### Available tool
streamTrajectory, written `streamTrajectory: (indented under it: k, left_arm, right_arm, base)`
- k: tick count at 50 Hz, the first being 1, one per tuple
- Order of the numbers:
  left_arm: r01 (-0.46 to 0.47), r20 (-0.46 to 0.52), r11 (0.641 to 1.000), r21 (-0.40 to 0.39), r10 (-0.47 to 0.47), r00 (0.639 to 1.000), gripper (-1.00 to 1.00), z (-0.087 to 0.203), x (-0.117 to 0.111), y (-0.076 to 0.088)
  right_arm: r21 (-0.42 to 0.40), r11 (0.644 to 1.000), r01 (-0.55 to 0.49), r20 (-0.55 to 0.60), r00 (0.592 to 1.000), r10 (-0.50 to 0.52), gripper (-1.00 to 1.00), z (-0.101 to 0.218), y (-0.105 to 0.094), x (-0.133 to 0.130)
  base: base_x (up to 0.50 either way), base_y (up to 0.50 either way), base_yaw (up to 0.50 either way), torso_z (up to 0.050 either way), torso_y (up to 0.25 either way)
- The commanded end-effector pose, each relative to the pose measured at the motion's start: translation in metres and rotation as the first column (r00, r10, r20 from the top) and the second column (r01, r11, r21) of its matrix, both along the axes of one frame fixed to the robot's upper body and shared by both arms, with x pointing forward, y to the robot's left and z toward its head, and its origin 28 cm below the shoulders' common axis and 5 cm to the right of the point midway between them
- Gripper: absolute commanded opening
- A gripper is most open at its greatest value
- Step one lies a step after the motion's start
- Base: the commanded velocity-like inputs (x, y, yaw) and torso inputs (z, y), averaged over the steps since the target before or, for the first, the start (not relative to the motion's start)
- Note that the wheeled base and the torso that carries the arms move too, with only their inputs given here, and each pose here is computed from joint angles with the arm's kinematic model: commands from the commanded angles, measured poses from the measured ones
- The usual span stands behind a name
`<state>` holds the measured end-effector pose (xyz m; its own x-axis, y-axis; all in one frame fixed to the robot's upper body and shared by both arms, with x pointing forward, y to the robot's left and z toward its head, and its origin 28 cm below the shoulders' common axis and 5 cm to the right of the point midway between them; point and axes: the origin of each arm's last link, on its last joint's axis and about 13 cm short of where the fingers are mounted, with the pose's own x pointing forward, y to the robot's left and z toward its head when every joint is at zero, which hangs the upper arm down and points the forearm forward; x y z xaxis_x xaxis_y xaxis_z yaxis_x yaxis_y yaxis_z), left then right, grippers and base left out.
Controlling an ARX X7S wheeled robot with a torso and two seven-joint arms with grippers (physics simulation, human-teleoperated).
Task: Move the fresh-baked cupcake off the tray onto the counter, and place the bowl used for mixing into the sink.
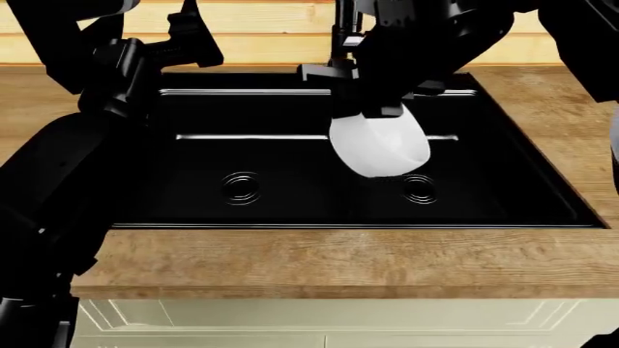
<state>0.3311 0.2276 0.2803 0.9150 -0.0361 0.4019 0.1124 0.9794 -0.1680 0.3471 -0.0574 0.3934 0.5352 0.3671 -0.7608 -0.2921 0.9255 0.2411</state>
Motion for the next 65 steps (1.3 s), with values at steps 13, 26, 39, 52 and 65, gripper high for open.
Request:
streamTrajectory:
  k: [13,26,39,52,65]
  left_arm:
    - [0.001,-0.002,1.0,0.001,-0.001,1.0,1.0,-0.0008,0.0006,-0.0003]
    - [-0.001,0.004,1.0,0.0,0.001,1.0,1.0,0.0015,-0.0019,0.0012]
    - [0.001,0.0,1.0,0.001,-0.001,1.0,1.0,-0.0001,0.0002,-0.0002]
    - [0.003,-0.001,1.0,0.001,-0.003,1.0,1.0,-0.0005,0.0002,-0.0007]
    - [0.003,0.0,1.0,0.002,-0.003,1.0,1.0,-0.0006,0.0002,-0.0005]
  right_arm:
    - [0.014,1.0,-0.007,0.007,1.0,0.006,-1.0,0.0016,0.0001,-0.0001]
    - [0.01,1.0,-0.01,0.007,1.0,0.01,-1.0,0.0028,0.0007,-0.001]
    - [0.008,1.0,-0.012,0.001,1.0,0.012,-1.0,-0.0002,0.0003,0.0002]
    - [0.012,1.0,-0.016,0.0,1.0,0.016,-1.0,-0.0001,0.0004,0.0]
    - [0.013,1.0,-0.017,-0.005,1.0,0.018,-1.0,-0.0026,0.0009,0.001]
  base:
    - [0.0,0.21,0.0,0.0,0.0]
    - [0.0,0.21,0.0,0.002,0.001]
    - [0.0,0.21,0.0,0.0,0.0]
    - [0.0,0.21,0.0,0.0,0.0]
    - [0.0,0.21,0.0,0.0,0.001]
